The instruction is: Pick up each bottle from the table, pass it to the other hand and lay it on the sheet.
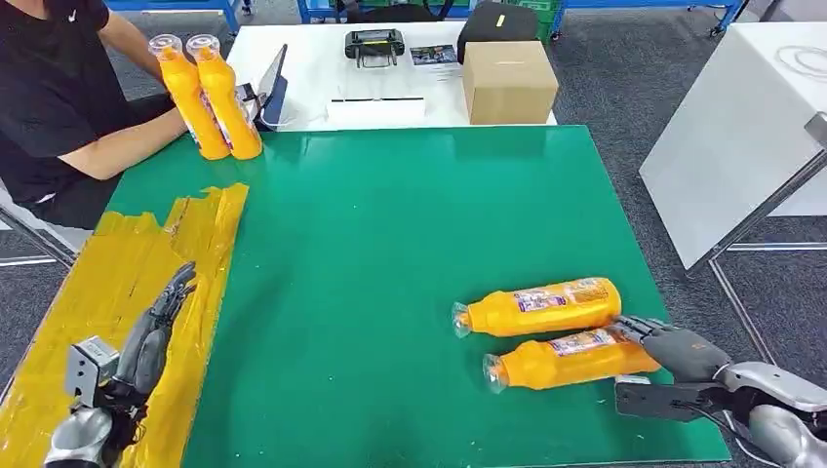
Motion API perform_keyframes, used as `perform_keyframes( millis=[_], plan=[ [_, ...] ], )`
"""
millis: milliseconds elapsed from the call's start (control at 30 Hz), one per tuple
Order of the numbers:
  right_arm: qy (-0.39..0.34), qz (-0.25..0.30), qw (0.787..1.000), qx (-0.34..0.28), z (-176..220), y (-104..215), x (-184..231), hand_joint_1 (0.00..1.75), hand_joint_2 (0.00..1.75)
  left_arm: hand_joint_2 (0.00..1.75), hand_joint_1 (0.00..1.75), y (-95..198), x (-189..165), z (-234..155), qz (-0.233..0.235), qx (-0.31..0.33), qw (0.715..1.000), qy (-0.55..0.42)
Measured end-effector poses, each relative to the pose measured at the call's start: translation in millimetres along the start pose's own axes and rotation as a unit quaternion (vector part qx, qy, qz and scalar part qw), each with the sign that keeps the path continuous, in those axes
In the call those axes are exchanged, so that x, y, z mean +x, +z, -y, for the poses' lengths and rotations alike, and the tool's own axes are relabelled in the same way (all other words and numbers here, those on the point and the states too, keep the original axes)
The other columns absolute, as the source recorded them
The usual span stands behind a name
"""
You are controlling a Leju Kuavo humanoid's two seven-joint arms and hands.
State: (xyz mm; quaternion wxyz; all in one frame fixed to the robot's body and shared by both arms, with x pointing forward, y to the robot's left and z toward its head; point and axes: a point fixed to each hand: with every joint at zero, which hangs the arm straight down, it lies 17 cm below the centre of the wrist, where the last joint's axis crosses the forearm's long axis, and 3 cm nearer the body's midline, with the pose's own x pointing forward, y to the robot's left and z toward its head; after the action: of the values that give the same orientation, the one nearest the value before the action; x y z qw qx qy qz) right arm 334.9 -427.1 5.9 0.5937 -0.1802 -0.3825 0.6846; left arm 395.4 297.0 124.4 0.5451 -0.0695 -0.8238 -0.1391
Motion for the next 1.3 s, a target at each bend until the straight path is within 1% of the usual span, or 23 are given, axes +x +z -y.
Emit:
perform_keyframes(
  millis=[67,267,533,567,600,833,1300],
  plan=[
    [-0.004,0.000,1.000,0.011,-12.4,-4.4,0.6,0.00,1.75,0.00,0.00,-0.8,-1.0,0.6,-0.001,0.001,1.000,0.002],
    [-0.010,0.002,1.000,0.012,-13.8,-14.0,3.2,0.00,1.75,0.00,0.00,-2.1,-3.9,2.4,-0.003,0.001,1.000,0.006],
    [-0.014,0.000,1.000,0.014,-15.2,-17.6,1.6,0.00,1.75,0.00,0.00,-3.4,-6.4,5.0,-0.006,-0.002,1.000,0.008],
    [-0.015,0.001,1.000,0.014,-15.8,-17.7,2.1,1.50,1.75,0.00,0.00,-4.4,-6.3,4.8,-0.005,-0.001,1.000,0.008],
    [-0.019,0.002,1.000,0.016,-16.8,-17.7,2.9,1.75,1.75,0.00,0.00,-5.4,-6.5,4.2,-0.005,-0.001,1.000,0.008],
    [-0.047,0.005,0.999,0.025,-23.6,-14.2,3.6,1.75,1.75,0.00,0.00,-11.8,-8.3,3.6,-0.005,-0.002,1.000,0.008],
    [-0.050,0.000,0.998,0.032,-31.2,-12.6,2.2,1.75,1.75,0.00,0.00,-14.2,-12.4,5.4,-0.009,-0.003,1.000,0.011]
  ],
)
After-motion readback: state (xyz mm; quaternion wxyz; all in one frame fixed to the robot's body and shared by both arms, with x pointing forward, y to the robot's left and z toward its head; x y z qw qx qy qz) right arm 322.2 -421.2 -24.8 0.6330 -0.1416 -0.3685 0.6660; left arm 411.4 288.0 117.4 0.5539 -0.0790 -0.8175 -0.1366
